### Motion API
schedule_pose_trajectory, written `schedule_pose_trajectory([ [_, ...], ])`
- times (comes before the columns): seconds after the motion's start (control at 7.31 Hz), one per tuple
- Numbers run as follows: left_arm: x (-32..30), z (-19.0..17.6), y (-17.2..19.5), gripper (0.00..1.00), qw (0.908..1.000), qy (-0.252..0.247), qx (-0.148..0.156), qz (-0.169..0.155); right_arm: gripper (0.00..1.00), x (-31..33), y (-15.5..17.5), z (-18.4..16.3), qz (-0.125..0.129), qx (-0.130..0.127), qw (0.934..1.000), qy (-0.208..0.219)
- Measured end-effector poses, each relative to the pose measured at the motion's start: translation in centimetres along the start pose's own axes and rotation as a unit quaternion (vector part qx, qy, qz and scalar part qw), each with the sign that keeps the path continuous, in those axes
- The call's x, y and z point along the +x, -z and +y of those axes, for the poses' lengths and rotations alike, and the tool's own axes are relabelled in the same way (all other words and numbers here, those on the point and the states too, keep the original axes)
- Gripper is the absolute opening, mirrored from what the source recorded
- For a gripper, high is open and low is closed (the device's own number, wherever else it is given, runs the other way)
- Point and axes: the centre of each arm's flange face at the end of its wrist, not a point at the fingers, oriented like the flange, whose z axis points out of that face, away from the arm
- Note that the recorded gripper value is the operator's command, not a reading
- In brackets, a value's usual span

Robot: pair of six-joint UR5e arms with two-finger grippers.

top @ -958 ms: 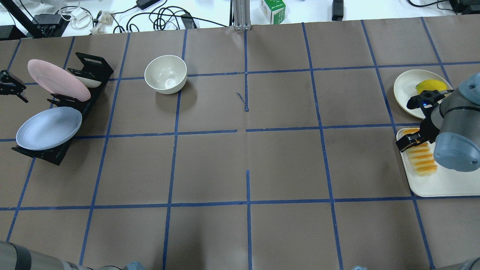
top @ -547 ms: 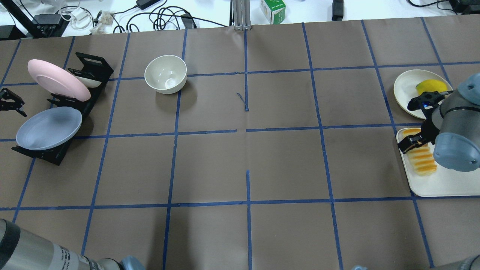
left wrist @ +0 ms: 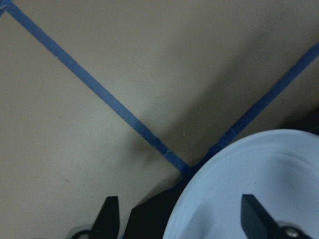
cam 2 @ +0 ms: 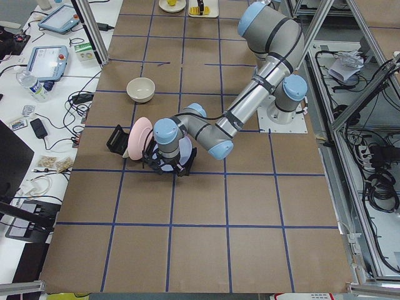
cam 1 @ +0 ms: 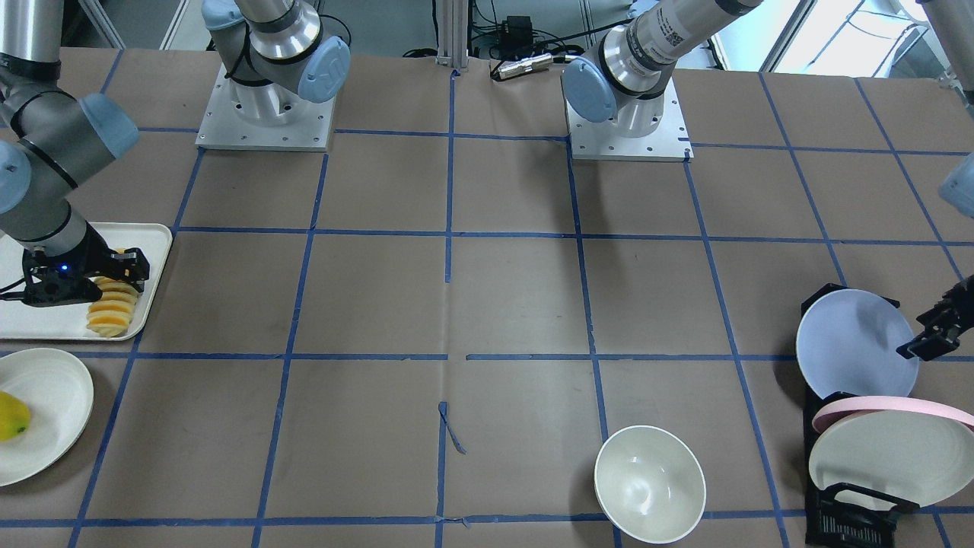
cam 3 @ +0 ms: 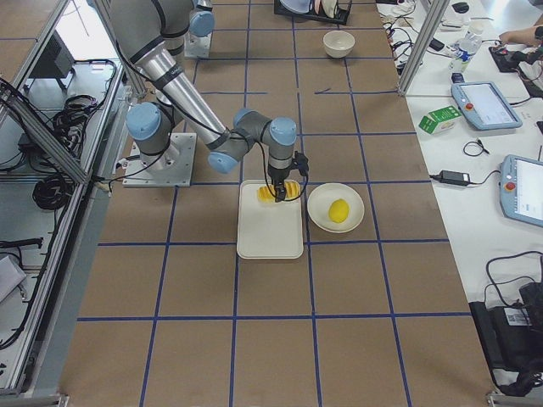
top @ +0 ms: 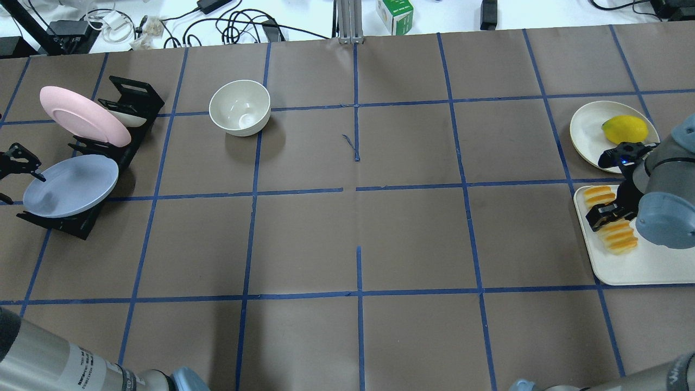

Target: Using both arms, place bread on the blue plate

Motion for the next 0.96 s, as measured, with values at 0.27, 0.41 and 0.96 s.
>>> schedule_pose_trajectory([
  [0.27, -0.1, 0.4, -0.3, 0.11, 0.9997, -0.002, -0.019, 0.014, 0.00, 0.3, 1.4, -0.1, -0.005, -0.004, 0.9999, -0.010],
  [0.41, -0.1, 0.5, -0.1, 0.00, 0.9995, -0.011, -0.023, 0.020, 0.00, 0.7, 3.5, -0.5, -0.006, 0.000, 0.9999, -0.011],
  [0.96, -0.4, 1.3, 0.7, 0.00, 0.9969, -0.054, -0.050, 0.027, 0.00, 2.9, 16.6, -4.8, -0.029, 0.017, 0.9992, -0.020],
])
